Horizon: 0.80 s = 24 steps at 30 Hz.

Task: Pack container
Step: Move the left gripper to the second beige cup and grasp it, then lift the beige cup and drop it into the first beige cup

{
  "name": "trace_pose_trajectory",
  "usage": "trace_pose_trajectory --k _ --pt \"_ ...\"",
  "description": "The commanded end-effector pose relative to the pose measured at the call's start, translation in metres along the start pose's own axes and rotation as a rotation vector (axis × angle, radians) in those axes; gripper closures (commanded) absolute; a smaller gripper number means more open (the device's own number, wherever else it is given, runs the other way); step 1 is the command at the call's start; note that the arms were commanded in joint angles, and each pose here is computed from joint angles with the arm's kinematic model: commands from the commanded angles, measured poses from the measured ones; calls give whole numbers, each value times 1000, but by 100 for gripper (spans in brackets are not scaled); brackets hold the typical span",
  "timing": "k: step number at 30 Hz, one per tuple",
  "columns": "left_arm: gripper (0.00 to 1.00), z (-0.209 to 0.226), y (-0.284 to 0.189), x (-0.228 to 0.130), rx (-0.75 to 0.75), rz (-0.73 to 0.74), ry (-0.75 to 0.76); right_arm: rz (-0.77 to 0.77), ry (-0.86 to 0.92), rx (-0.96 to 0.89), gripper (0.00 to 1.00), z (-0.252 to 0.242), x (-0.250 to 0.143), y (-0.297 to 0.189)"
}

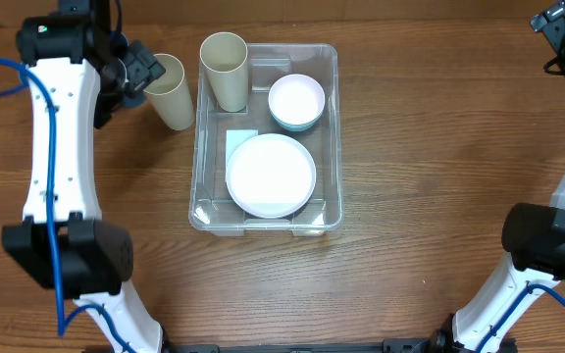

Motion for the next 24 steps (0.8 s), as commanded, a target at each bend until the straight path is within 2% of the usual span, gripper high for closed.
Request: trace_pose_trajectory --k 1,7,10,11,13,14,15,21,24 --pt "0 -6 37 4 41 47 -185 -24 9 9 0 0 2 -8" --pt "0 -16 79 6 35 101 -188 -24 9 9 0 0 2 -8" --pt "11 -18 89 8 41 100 -185 -24 9 9 0 0 2 -8" --pt "26 -18 90 8 43 96 -185 -24 9 9 0 0 2 -8" --pt "69 -18 90 8 40 95 -185 -24 9 9 0 0 2 -8" --pt "86 -18 90 8 41 96 -183 -24 9 9 0 0 2 -8" --pt "96 -18 90 8 41 99 -173 -24 9 9 0 0 2 -8" --pt "96 -15 80 4 43 126 -64 -24 9 9 0 0 2 -8" --pt "96 -12 50 5 10 85 -5 -24 9 9 0 0 2 -8"
Point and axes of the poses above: each gripper's point midway between its finger pads, its own y axis out along the fingers, its own z axis along the line the jaws close on, x = y × z, the point moved 10 cm from there along -y, back along the fingers, and after that the axes turned 12 degrees about -y, right-handed, at the moved point
